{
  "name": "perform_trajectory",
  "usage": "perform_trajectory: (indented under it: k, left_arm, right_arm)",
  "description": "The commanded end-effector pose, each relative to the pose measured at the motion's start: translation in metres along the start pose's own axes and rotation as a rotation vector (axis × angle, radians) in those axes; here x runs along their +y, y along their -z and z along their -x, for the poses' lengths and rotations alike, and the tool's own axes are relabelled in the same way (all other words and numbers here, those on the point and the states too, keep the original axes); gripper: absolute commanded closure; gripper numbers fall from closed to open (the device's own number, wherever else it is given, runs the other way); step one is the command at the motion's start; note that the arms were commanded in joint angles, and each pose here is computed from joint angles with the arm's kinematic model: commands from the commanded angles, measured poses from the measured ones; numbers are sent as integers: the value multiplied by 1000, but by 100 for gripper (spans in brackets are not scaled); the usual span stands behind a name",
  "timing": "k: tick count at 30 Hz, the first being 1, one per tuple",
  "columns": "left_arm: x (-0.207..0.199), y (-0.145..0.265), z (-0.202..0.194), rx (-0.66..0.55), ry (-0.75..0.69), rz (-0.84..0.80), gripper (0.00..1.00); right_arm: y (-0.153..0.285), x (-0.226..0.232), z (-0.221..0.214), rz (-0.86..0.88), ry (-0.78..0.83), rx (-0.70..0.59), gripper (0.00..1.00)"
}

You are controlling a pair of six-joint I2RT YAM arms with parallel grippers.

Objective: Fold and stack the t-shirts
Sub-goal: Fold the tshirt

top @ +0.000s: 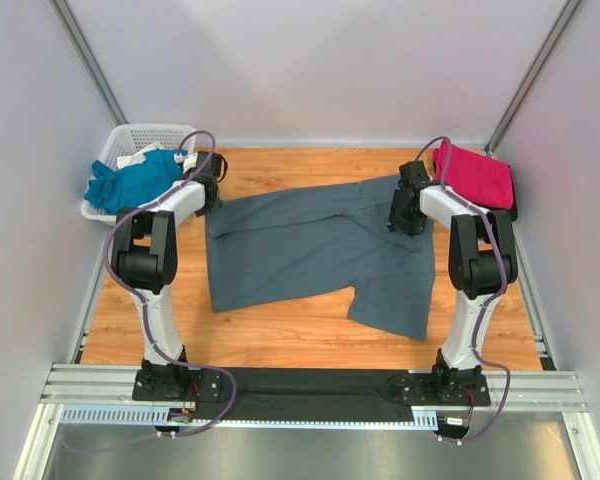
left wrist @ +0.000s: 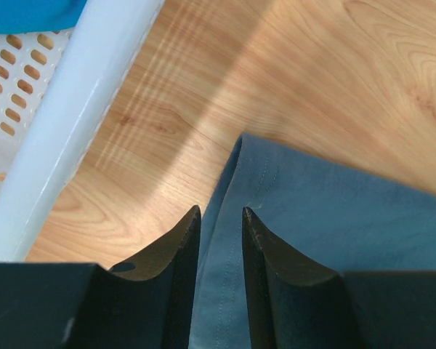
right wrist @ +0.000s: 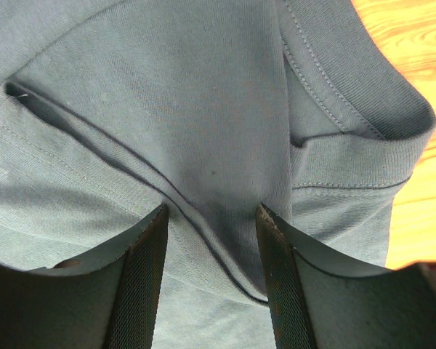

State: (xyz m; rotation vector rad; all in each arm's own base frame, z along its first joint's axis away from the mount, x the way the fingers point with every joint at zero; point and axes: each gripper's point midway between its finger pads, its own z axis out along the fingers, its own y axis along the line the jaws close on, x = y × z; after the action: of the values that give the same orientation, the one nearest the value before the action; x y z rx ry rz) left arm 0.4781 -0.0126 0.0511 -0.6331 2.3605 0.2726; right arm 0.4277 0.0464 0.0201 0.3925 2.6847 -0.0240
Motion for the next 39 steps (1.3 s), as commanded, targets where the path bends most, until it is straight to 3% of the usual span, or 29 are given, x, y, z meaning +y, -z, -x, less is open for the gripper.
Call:
perform_trajectory:
  k: [1, 17, 24, 27, 37, 39]
  left_arm:
    - [-5, 1, 9, 6, 10, -29, 64]
    - [-11, -17, 5, 101, 11, -104, 70]
    - [-15, -19, 6, 115, -2, -115, 81]
    - [-12, -20, 7, 116, 0, -103, 100]
    - [-9, -10, 17, 77, 0, -106, 100]
    - [-6, -7, 15, 81, -3, -98, 86]
  right_arm:
    - [-5, -16, -17, -50, 24, 64, 48]
    - [-2, -18, -11, -74, 23, 66, 48]
    - [-2, -18, -10, -80, 26, 70, 49]
    - [-2, -18, -9, -80, 24, 70, 49]
    - [-1, -19, -9, -84, 26, 70, 49]
    - [-2, -18, -9, -77, 26, 71, 49]
